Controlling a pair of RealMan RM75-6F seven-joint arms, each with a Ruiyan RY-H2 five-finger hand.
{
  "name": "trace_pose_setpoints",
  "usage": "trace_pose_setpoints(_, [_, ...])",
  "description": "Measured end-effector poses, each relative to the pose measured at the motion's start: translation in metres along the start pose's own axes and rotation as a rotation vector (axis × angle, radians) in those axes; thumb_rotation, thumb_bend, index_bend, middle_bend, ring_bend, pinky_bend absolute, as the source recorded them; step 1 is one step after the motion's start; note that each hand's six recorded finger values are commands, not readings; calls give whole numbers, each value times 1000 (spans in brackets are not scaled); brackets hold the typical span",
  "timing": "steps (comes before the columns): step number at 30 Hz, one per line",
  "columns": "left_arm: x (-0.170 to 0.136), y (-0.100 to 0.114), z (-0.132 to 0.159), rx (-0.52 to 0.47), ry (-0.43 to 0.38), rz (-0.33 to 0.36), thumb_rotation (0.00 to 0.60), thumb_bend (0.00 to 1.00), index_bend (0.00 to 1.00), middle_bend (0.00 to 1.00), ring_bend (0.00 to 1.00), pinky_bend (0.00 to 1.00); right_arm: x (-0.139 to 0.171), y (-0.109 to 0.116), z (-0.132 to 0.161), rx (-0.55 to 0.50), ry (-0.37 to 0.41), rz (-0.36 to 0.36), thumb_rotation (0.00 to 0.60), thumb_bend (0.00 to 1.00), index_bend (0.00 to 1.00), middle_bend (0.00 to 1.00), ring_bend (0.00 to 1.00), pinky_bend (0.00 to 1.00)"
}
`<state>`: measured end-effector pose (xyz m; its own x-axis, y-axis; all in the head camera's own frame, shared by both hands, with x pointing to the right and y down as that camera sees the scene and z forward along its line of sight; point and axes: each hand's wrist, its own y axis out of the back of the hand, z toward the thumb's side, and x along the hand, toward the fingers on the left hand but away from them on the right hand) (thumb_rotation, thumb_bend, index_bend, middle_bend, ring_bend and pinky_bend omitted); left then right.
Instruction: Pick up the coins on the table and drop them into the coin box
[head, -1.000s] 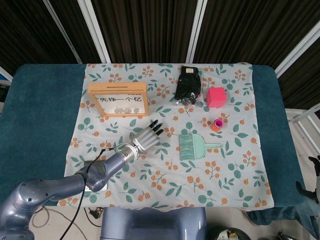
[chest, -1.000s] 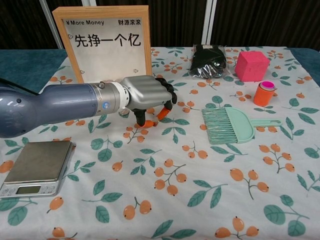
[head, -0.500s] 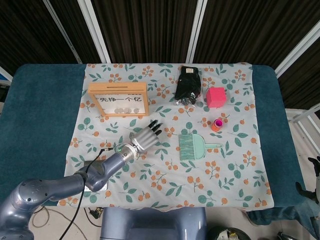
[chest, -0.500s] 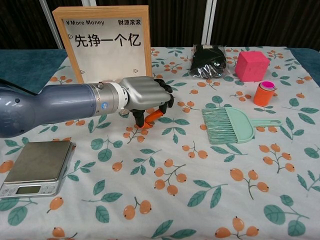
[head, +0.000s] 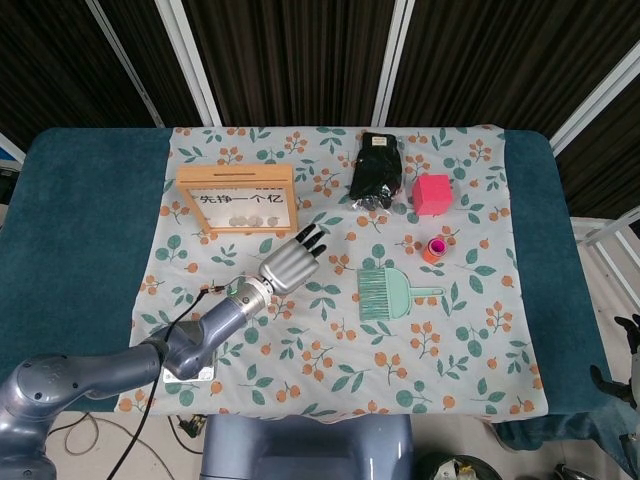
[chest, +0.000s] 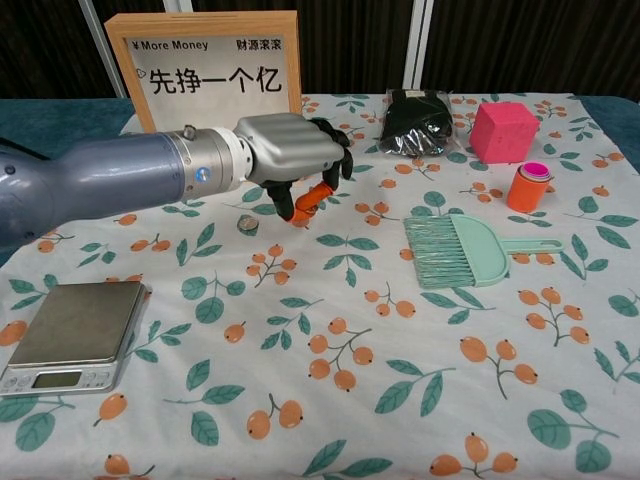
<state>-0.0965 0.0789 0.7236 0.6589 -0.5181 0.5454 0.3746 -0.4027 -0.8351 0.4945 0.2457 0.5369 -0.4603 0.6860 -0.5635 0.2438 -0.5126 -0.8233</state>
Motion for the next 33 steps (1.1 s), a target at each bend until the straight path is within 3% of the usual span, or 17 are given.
trace_pose_setpoints(10, [-16,38,-27,-42,42,121,600,404,768,201,0,0,0,1,0,-4,-6,-3,600,395,172,64,25,0])
trace_pose_setpoints(20, [-34,111,-58,-117,65,295,600,403,768,190,0,0,0,0,0,2,-11,-1,600,394,172,64,25,0])
trace_pose_setpoints(29, [-32,165,-70,-182,63,340,600,389,754,176,0,0,0,-1,-1,4,-19,0,600,394,172,64,25,0])
trace_pose_setpoints(33, [-31,174,-83,-190,101,336,600,378,750,174,0,0,0,0,-1,0,-22,-3,600,394,172,64,25,0])
